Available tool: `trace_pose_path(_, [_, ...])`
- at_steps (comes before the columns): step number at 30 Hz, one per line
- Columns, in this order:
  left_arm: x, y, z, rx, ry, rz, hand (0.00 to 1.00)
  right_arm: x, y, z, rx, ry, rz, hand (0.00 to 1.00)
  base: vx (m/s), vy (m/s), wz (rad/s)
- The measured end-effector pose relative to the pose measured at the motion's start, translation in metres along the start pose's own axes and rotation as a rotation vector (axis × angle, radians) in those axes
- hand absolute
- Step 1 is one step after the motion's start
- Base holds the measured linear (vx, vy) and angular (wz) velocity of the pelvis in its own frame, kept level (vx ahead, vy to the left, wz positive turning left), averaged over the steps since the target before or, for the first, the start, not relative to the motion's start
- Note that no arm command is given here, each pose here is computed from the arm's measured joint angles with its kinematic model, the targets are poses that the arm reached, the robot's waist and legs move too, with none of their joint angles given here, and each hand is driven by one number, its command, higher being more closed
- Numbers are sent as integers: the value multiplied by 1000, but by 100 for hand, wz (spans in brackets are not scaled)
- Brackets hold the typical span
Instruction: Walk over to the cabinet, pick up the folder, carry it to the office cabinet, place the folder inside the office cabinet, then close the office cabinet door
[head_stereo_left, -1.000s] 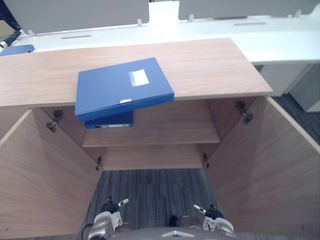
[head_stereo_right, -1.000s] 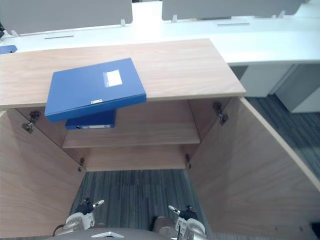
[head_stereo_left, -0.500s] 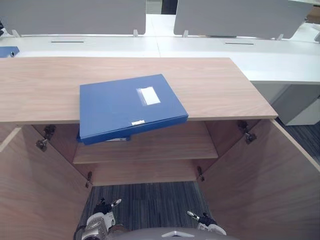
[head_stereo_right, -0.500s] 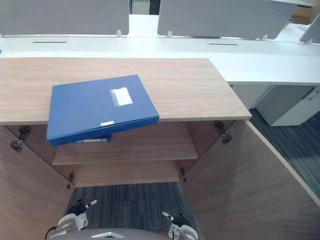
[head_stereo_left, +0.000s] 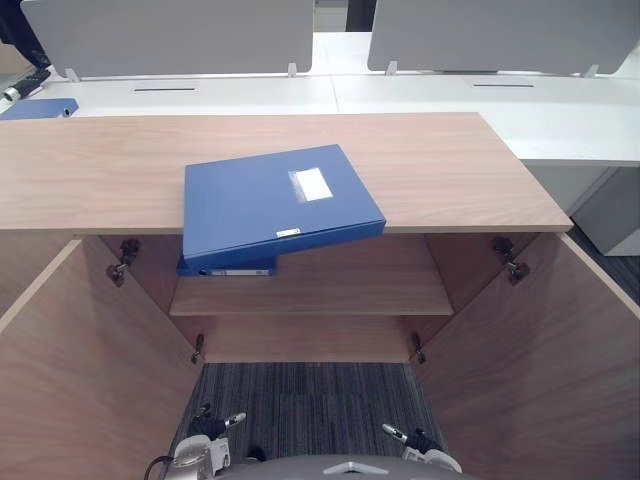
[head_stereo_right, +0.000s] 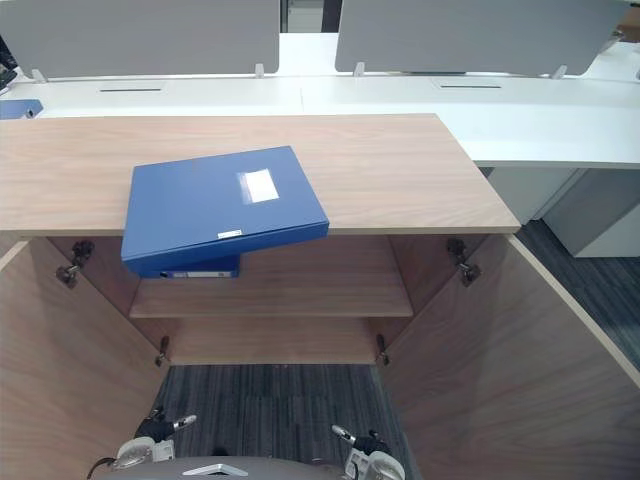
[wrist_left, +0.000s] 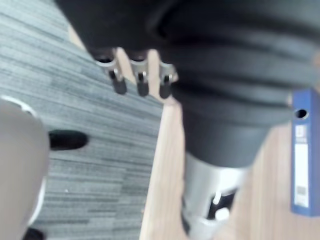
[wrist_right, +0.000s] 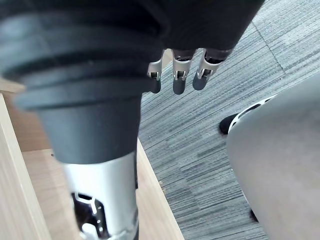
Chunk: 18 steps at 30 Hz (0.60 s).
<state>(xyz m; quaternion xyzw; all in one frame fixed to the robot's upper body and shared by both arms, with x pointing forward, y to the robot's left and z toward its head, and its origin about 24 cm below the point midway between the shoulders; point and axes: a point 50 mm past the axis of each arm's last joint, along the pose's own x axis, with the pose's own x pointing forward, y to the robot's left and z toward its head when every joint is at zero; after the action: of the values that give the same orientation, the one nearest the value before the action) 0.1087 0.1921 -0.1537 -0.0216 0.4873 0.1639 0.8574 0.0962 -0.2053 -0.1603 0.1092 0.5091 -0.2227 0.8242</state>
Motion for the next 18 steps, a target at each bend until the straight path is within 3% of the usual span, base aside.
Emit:
trace_pose_path(6, [-10, 14, 47, -32, -254, 68, 0, 0, 0, 2, -33, -16, -11, 0, -42, 18, 11])
trace_pose_path(18, [-70, 30, 142, -26, -812, 206, 0, -2, 4, 3, -66, -46, -2, 0, 66, -15, 6])
